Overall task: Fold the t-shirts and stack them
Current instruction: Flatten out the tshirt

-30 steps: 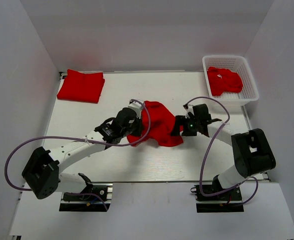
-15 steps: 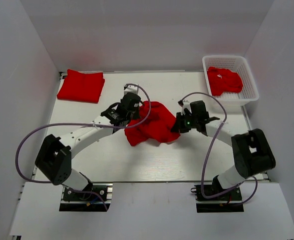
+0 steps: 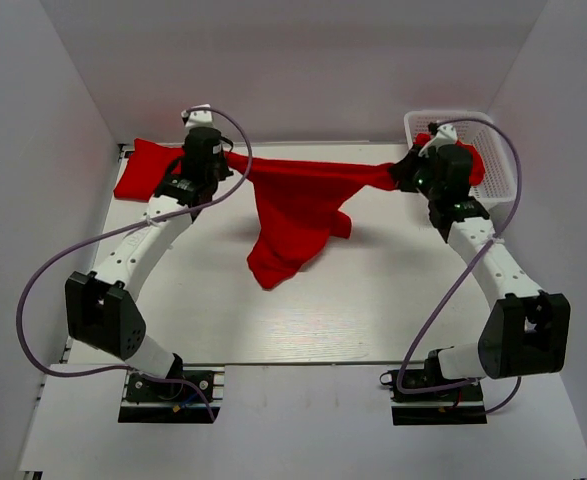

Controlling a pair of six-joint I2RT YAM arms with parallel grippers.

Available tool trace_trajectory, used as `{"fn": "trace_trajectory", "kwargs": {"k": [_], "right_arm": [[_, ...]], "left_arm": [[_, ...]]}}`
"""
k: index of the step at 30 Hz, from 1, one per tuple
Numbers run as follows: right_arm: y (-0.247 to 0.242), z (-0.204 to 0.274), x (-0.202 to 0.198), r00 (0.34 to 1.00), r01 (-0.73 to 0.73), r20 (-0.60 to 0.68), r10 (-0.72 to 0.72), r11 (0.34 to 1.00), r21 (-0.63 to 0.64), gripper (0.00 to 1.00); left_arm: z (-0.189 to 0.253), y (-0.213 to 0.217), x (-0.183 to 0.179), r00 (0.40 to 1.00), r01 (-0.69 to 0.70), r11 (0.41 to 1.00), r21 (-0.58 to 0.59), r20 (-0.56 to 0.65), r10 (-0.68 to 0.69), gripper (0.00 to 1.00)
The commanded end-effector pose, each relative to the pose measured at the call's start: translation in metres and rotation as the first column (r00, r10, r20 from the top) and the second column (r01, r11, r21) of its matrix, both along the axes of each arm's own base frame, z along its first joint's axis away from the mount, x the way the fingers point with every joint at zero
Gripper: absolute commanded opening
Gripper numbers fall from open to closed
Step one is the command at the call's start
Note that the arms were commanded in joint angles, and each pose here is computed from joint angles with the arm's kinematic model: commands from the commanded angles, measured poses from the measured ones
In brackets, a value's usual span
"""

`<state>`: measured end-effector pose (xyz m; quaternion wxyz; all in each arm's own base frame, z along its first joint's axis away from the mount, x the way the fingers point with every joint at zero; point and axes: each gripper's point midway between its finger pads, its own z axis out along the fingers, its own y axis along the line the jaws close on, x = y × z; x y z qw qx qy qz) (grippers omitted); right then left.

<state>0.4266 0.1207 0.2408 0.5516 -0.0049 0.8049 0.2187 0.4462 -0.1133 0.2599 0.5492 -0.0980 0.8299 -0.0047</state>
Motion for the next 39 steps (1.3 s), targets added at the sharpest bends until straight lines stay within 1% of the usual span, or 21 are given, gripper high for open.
{"fn": "trace_trajectory", "kwargs": {"k": [1, 3, 4, 5, 7, 9, 10, 13, 14, 15, 18, 25, 26, 27, 31, 33, 34, 35, 36, 38, 39], "right_arm": [[-0.021, 0.090, 0.010, 0.973, 0.073, 0.218, -0.073, 0.997, 0.005, 0.00], [-0.035, 0.121, 0.011, 0.953, 0.107, 0.285, -0.101, 0.994, -0.004, 0.00], [-0.040, 0.148, 0.011, 0.935, 0.118, 0.339, -0.107, 0.993, -0.013, 0.00], [-0.044, 0.147, 0.012, 0.935, 0.126, 0.338, -0.112, 0.992, -0.019, 0.00], [-0.044, 0.183, 0.010, 0.908, 0.116, 0.407, -0.097, 0.993, -0.021, 0.00], [-0.042, 0.209, 0.006, 0.887, 0.087, 0.459, -0.060, 0.996, -0.038, 0.00], [-0.040, 0.237, 0.001, 0.855, 0.079, 0.517, -0.046, 0.996, -0.042, 0.00], [-0.036, 0.260, 0.004, 0.827, 0.049, 0.562, -0.006, 0.997, -0.060, 0.00], [-0.037, 0.300, -0.006, 0.774, 0.050, 0.633, -0.002, 0.997, -0.058, 0.00], [-0.033, 0.298, 0.004, 0.781, 0.033, 0.625, 0.017, 0.997, -0.069, 0.00], [-0.028, 0.345, -0.004, 0.716, 0.012, 0.697, 0.039, 0.998, -0.069, 0.00], [-0.025, 0.376, -0.033, 0.654, -0.011, 0.754, 0.069, 0.997, -0.082, 0.00], [-0.025, 0.376, -0.034, 0.650, -0.012, 0.756, 0.075, 0.996, -0.089, 0.00], [-0.024, 0.374, -0.035, 0.647, -0.011, 0.758, 0.080, 0.995, -0.095, 0.00], [-0.027, 0.384, -0.040, 0.630, 0.003, 0.773, 0.073, 0.995, -0.097, 0.00], [-0.027, 0.379, -0.030, 0.635, 0.009, 0.769, 0.077, 0.994, -0.107, 0.00], [-0.027, 0.383, -0.029, 0.623, 0.009, 0.779, 0.072, 0.995, -0.099, 0.00], [-0.027, 0.368, -0.007, 0.654, 0.010, 0.753, 0.069, 0.995, -0.101, 0.00], [-0.027, 0.383, -0.010, 0.631, 0.014, 0.773, 0.065, 0.995, -0.095, 0.00], [-0.025, 0.369, 0.015, 0.659, 0.004, 0.749, 0.068, 0.996, -0.093, 0.00], [-0.021, 0.365, 0.027, 0.661, -0.009, 0.746, 0.083, 0.995, -0.102, 0.00]], "left_arm": [[0.087, -0.006, -0.004, 0.976, 0.130, 0.991, -0.019, 0.179, -0.125, 0.00], [0.106, -0.004, -0.002, 0.965, 0.161, 0.987, -0.026, 0.215, -0.152, 0.00], [0.139, -0.001, -0.002, 0.948, 0.172, 0.985, -0.026, 0.274, -0.159, 0.00], [0.139, -0.003, -0.002, 0.946, 0.186, 0.982, -0.028, 0.275, -0.171, 0.00], [0.169, -0.003, -0.004, 0.922, 0.212, 0.977, -0.007, 0.332, -0.198, 0.00], [0.198, -0.011, -0.012, 0.887, 0.271, 0.962, -0.005, 0.391, -0.248, 0.00], [0.212, -0.010, -0.014, 0.871, 0.271, 0.962, 0.007, 0.423, -0.249, 0.00], [0.264, -0.007, -0.018, 0.814, 0.282, 0.959, 0.037, 0.519, -0.260, 0.00], [0.272, -0.008, -0.018, 0.808, 0.289, 0.956, 0.049, 0.523, -0.271, 0.00], [0.296, -0.010, -0.018, 0.781, 0.292, 0.954, 0.067, 0.560, -0.278, 0.00], [0.323, -0.011, -0.016, 0.749, 0.291, 0.952, 0.093, 0.597, -0.288, 0.00], [0.336, -0.004, -0.028, 0.732, 0.273, 0.956, 0.109, 0.621, -0.280, 0.00], [0.330, -0.004, -0.029, 0.737, 0.274, 0.955, 0.110, 0.614, -0.282, 0.00], [0.343, 0.001, -0.041, 0.712, 0.266, 0.957, 0.118, 0.645, -0.278, 0.00], [0.345, 0.006, -0.046, 0.711, 0.244, 0.962, 0.122, 0.652, -0.263, 0.00], [0.347, 0.007, -0.046, 0.704, 0.240, 0.962, 0.130, 0.659, -0.264, 0.00], [0.340, 0.006, -0.040, 0.718, 0.234, 0.964, 0.128, 0.645, -0.260, 0.00], [0.328, 0.005, -0.027, 0.739, 0.223, 0.967, 0.126, 0.624, -0.252, 0.00], [0.329, 0.005, -0.021, 0.739, 0.214, 0.969, 0.123, 0.629, -0.243, 0.00], [0.326, 0.003, -0.009, 0.743, 0.203, 0.971, 0.129, 0.625, -0.239, 0.00], [0.315, 0.000, 0.009, 0.757, 0.193, 0.971, 0.139, 0.608, -0.237, 0.00]]}}
